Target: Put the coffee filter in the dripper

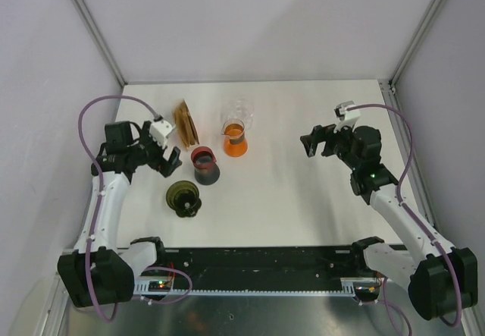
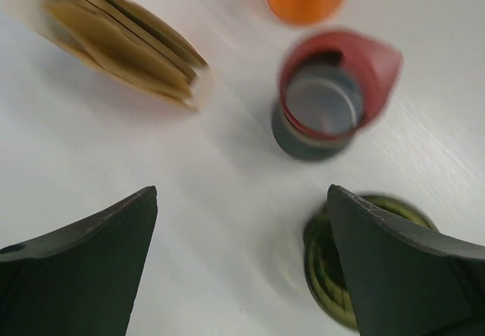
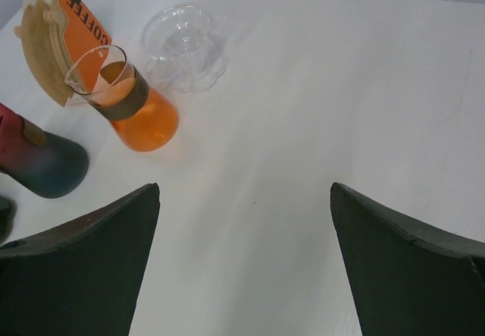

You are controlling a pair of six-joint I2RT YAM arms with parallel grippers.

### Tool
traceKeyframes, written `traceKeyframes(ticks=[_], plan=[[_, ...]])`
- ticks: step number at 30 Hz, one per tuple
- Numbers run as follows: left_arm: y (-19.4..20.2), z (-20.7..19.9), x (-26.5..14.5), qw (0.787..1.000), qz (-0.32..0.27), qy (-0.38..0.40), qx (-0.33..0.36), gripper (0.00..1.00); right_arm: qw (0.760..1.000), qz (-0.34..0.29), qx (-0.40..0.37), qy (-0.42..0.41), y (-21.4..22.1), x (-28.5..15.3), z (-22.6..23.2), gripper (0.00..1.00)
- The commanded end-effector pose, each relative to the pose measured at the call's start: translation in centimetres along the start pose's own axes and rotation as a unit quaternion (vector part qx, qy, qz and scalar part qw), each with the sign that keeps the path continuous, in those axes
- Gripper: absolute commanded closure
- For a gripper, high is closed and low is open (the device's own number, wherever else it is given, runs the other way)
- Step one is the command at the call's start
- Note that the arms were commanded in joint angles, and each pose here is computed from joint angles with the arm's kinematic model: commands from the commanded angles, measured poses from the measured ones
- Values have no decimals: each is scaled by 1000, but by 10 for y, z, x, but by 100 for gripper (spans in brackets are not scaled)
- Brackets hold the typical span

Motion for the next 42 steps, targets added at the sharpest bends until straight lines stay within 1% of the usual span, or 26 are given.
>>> traceKeyframes(ticks=[1, 5, 7, 10, 12, 18, 21, 28, 30, 32, 33, 34, 36, 39, 42], plan=[[33, -27, -17, 991, 93, 92, 38, 2, 1000, -3, -11, -19, -12, 4, 4, 1], [50, -31, -11, 985, 110, 119, 64, 3, 1000, 7, -10, -18, -10, 5, 4, 1], [59, -33, -5, 981, 118, 139, 68, 5, 1000, 9, -10, -15, -9, 5, 3, 1], [64, -33, 4, 976, 136, 157, 64, 17, 1000, 11, -10, -12, -8, 5, 3, 1], [65, -31, 7, 975, 146, 158, 54, 22, 1000, 11, -9, -13, -8, 5, 4, 1], [76, -32, 20, 970, 158, 179, 52, 26, 1000, 2, -14, -25, -11, 4, 9, 1], [84, -35, 25, 966, 169, 187, 53, 30, 1000, 0, -16, -23, -13, 2, 10, 1], [90, -41, 27, 964, 170, 198, 52, 55, 999, -8, -19, -25, -15, 1, 14, 1], [92, -42, 27, 964, 172, 199, 49, 64, 999, -11, -21, -25, -16, 0, 16, 0], [91, -43, 26, 965, 172, 194, 41, 80, 999, -15, -24, -25, -18, -1, 17, 1], [88, -43, 25, 966, 170, 189, 37, 90, 999, -16, -24, -26, -18, -2, 18, 1], [85, -43, 23, 968, 171, 182, 24, 95, 999, -19, -25, -27, -19, -2, 19, 1], [80, -43, 19, 972, 171, 162, 9, 99, 999, -25, -26, -30, -21, -4, 22, 1], [73, -45, 9, 977, 164, 136, 4, 100, 998, -35, -27, -37, -25, -7, 27, 1], [66, -49, 1, 981, 148, 126, 0, 100, 998, -43, -26, -45, -31, -8, 34, 1]])
Point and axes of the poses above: each gripper's point midway between its finger pads, its own x axis out along the fingers, its own z axis along the line the jaws close on, y = z × x, the point moved 10 cm from there along -x, back along the fingers, and after that the axes turned 2 degrees about -x, right-handed, at the moved point
